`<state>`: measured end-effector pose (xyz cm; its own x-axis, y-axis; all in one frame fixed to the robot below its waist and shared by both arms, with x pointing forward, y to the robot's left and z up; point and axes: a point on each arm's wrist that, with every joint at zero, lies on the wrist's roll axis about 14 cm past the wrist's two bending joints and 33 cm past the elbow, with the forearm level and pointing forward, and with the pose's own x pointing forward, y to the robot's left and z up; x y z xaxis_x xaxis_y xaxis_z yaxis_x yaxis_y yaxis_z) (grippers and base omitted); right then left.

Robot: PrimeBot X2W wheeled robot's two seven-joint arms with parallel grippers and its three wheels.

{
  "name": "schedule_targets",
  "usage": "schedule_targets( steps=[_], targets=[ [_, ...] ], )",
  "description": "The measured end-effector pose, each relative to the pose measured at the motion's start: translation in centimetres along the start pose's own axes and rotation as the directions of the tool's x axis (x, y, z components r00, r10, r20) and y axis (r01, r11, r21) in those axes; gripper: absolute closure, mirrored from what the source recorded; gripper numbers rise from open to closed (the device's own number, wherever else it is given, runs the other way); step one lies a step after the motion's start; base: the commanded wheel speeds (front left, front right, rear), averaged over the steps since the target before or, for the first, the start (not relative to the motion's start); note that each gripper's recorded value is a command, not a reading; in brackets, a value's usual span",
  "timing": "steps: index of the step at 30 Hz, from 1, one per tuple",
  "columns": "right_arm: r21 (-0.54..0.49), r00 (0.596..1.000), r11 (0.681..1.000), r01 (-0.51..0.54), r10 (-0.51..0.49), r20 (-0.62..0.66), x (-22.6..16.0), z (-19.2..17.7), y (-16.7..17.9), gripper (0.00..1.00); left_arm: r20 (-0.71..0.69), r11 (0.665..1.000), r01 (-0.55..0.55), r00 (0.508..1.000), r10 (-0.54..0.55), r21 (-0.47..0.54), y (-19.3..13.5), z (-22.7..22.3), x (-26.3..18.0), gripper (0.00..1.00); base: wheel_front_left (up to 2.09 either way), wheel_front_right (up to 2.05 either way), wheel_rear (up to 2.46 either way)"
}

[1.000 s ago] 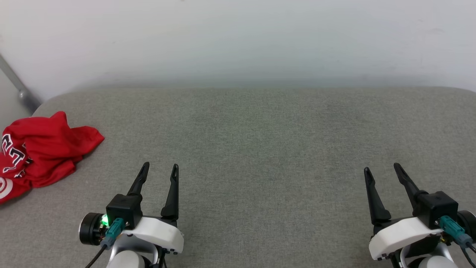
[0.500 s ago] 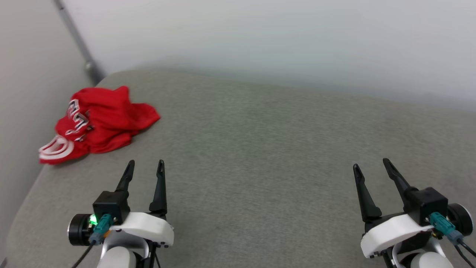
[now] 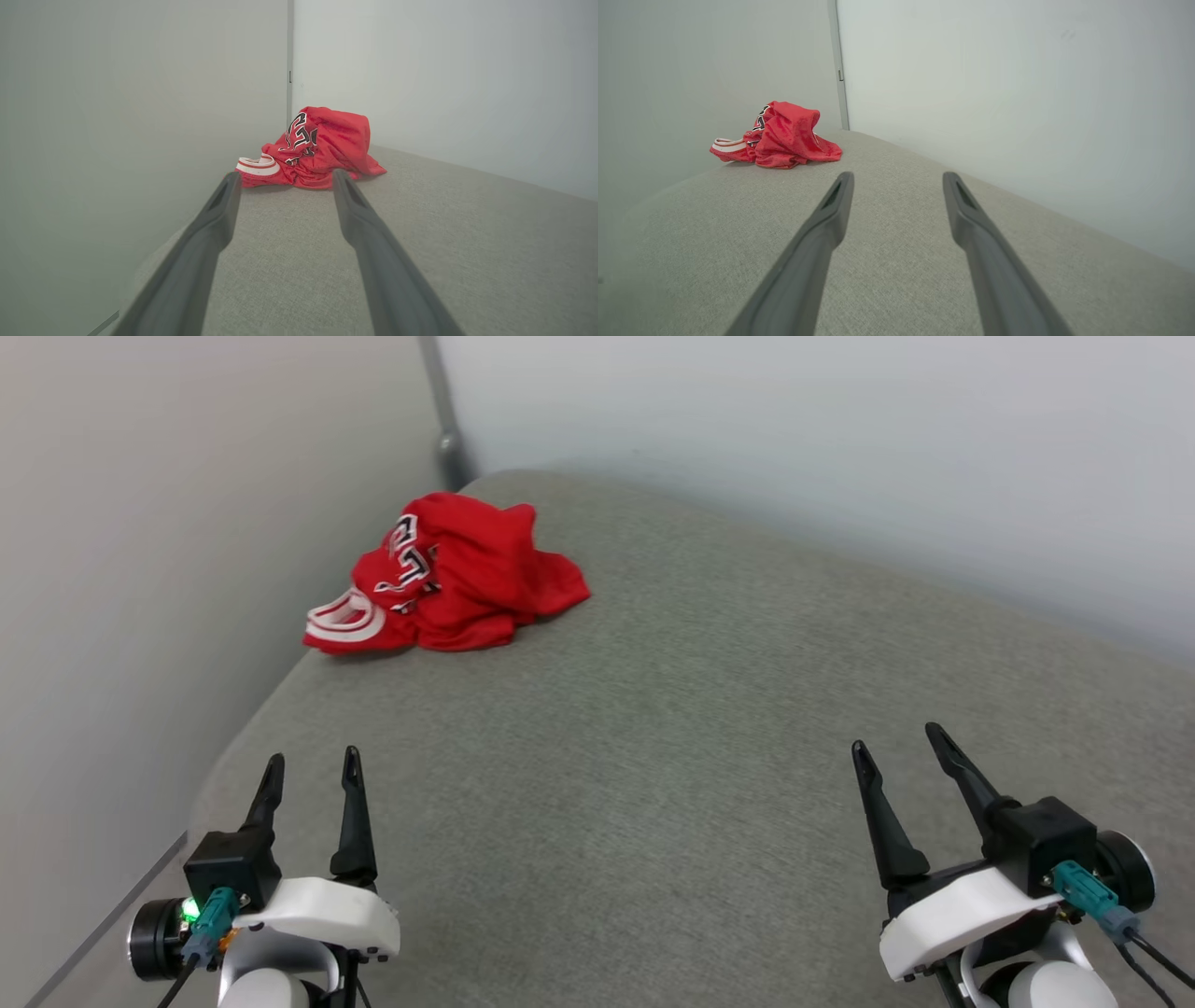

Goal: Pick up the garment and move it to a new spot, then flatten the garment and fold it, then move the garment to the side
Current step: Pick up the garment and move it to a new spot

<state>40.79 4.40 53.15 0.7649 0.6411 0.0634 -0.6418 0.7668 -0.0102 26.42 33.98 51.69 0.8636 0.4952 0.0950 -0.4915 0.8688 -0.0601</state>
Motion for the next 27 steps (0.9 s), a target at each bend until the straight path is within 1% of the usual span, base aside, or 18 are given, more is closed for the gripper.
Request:
schedule_targets(
  steps=[3,6,13,17,21,25,27],
  targets=[
    [0.008,0.999,0.999,-0.047,0.047,0.002,0.7,0.0,1.5,0.00,0.002,0.999,-0.052,0.999,0.052,0.005,1.8,0.1,-0.9,0.00,0.00,0.00,0.00],
    [0.014,0.998,0.998,-0.069,0.069,0.005,1.3,0.0,2.1,0.00,0.002,0.997,-0.079,0.997,0.079,0.007,2.6,0.2,-1.1,0.00,0.00,0.00,0.00],
    [0.021,0.997,0.997,-0.077,0.077,-0.009,1.7,-0.6,2.3,0.00,0.009,0.996,-0.090,0.996,0.090,0.011,2.9,0.5,-0.8,0.00,0.00,0.00,0.00],
    [0.021,0.998,0.998,-0.064,0.065,-0.012,1.8,-0.8,1.7,0.00,0.035,0.997,-0.074,0.997,0.074,0.007,2.5,1.5,0.5,0.00,0.00,0.00,0.00],
    [0.015,0.999,0.999,-0.033,0.034,-0.011,2.2,-0.7,0.3,0.00,0.090,1.000,-0.022,0.996,0.020,0.011,1.3,3.8,4.8,0.00,0.00,0.00,0.00],
    [0.023,1.000,1.000,0.002,-0.002,-0.018,2.7,-1.1,-1.4,0.00,0.126,1.000,0.008,0.992,-0.008,0.001,0.6,6.7,9.9,0.00,0.00,0.00,0.00],
    [0.018,1.000,1.000,0.020,-0.020,-0.016,3.0,-1.2,-2.4,0.00,0.115,1.000,0.021,0.993,-0.021,0.007,0.5,7.8,12.5,0.00,0.00,0.00,0.00]
  ],
)
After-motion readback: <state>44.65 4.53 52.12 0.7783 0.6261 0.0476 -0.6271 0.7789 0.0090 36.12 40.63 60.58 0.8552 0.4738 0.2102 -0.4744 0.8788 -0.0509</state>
